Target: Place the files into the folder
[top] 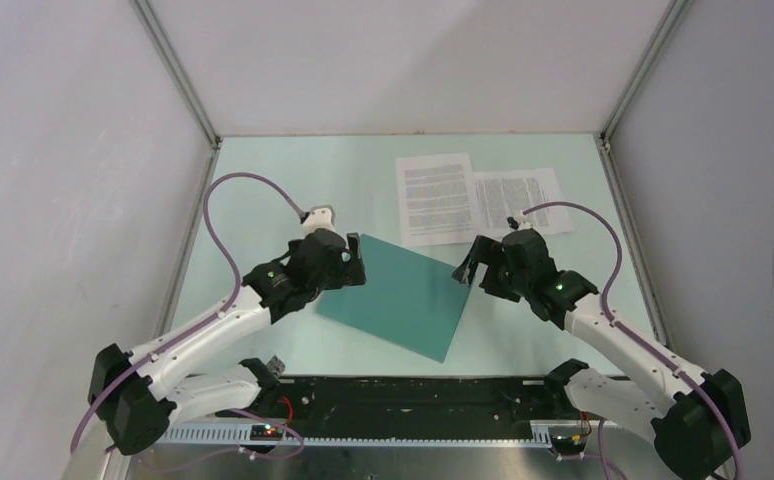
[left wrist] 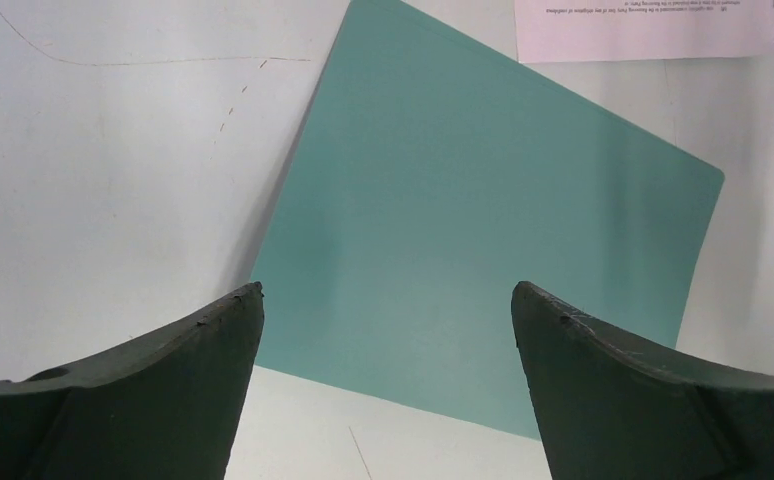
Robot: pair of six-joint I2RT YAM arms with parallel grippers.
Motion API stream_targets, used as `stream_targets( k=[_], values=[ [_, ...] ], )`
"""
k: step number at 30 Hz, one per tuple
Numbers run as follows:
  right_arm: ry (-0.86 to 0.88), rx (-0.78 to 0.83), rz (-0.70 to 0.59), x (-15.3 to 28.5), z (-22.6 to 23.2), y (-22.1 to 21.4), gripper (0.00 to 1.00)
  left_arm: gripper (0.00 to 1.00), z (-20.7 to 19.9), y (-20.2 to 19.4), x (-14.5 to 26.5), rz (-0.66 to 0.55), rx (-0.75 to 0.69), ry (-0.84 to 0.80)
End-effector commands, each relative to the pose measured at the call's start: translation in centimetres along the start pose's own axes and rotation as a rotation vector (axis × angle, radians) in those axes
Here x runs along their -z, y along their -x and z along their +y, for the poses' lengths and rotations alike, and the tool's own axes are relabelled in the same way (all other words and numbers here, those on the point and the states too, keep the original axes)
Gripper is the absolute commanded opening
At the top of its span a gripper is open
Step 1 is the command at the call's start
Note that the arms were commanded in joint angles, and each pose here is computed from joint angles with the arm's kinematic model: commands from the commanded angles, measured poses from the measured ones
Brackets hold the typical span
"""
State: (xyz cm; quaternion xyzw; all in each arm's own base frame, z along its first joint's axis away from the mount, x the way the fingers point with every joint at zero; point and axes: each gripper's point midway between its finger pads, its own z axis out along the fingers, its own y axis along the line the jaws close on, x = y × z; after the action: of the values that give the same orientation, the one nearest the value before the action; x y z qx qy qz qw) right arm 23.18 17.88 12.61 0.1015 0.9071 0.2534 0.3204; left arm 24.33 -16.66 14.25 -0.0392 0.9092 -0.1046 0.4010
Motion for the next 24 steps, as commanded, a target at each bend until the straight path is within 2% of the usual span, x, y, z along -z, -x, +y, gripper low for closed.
stream_targets(
  k=[1, 12, 24],
  values=[
    [0.006, -0.041, 0.017, 0.5, -0.1, -0.7, 1.0, 0.98, -0.6, 2.3, 1.1, -0.054, 0.045, -0.019],
    [0.026, -0.149, 0.196, 0.6, -0.3, -8.2, 1.0, 0.98, 3.0, 0.5, -0.3, 0.016, 0.229, 0.065],
    [0.139, -0.272, 0.231, -0.4, 0.6, -11.8, 0.94, 0.98, 5.7, -1.5, -3.4, 0.083, 0.315, 0.165]
  ],
)
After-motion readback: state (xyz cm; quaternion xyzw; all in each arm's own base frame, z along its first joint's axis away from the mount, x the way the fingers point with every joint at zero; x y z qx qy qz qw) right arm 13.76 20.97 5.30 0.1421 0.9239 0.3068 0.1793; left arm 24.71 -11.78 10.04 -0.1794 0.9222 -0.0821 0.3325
